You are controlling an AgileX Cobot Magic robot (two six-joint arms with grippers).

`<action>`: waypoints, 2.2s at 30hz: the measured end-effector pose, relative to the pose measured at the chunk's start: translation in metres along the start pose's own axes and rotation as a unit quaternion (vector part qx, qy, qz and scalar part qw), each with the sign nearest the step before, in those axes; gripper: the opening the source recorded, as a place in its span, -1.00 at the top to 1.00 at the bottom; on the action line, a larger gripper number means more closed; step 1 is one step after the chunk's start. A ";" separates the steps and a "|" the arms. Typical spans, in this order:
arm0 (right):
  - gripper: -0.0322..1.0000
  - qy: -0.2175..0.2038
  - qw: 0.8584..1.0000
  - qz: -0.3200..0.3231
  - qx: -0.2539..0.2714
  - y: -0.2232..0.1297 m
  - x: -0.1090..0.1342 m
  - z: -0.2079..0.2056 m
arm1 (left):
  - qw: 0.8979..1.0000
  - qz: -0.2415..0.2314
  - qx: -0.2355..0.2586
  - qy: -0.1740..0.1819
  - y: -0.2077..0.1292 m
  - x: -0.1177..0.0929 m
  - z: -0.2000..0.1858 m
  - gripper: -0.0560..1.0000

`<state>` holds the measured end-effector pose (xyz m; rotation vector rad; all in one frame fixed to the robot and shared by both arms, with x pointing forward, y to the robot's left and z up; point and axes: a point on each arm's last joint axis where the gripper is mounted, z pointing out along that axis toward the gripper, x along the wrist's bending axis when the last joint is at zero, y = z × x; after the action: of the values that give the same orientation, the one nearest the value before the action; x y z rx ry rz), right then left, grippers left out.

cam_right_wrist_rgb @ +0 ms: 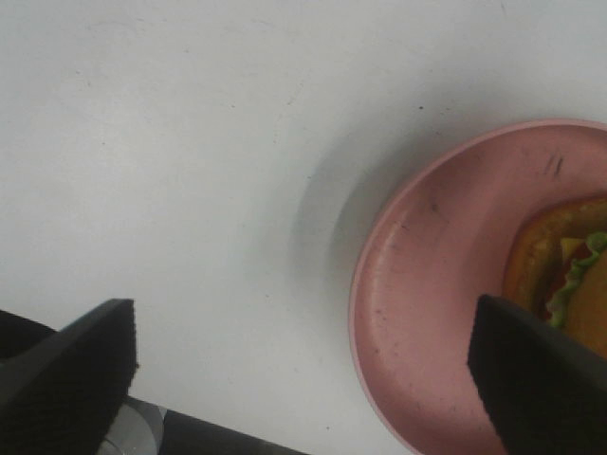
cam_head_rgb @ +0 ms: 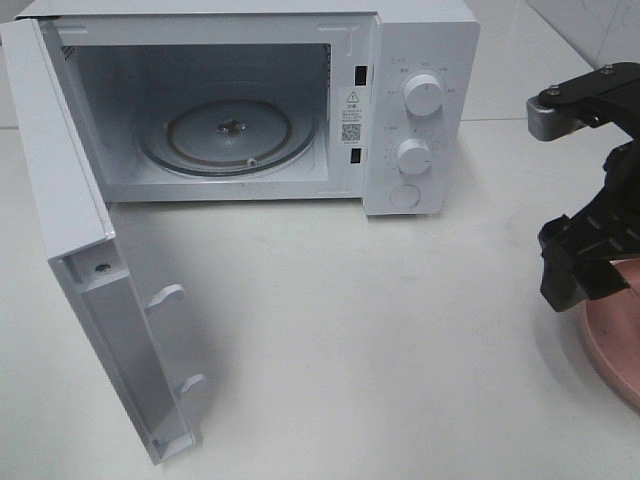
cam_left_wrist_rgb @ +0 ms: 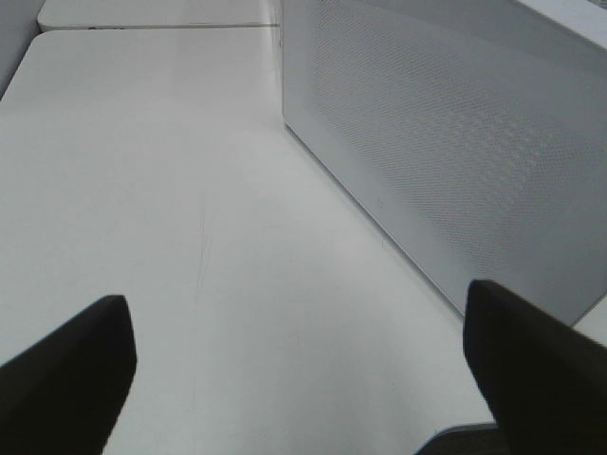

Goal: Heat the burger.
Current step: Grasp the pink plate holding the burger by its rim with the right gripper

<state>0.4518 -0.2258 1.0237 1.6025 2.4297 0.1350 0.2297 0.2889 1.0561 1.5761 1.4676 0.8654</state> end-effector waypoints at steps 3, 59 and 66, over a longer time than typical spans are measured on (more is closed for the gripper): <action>-0.94 -0.004 1.000 0.013 0.009 -0.002 -0.006 0.001 | 1.000 0.000 0.000 0.000 0.000 0.000 0.000 -0.78; -0.73 0.000 0.989 0.122 0.086 -0.001 -0.031 0.140 | 1.000 0.000 0.000 0.000 0.000 0.000 0.000 -0.78; -0.45 -0.001 0.987 0.129 0.097 -0.002 -0.031 0.146 | 1.000 0.000 0.000 0.000 0.000 0.000 0.000 -0.78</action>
<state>0.4964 -0.2617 0.8860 1.9964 2.2824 -0.0630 0.2297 0.2889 1.0561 1.5761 1.4676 0.8654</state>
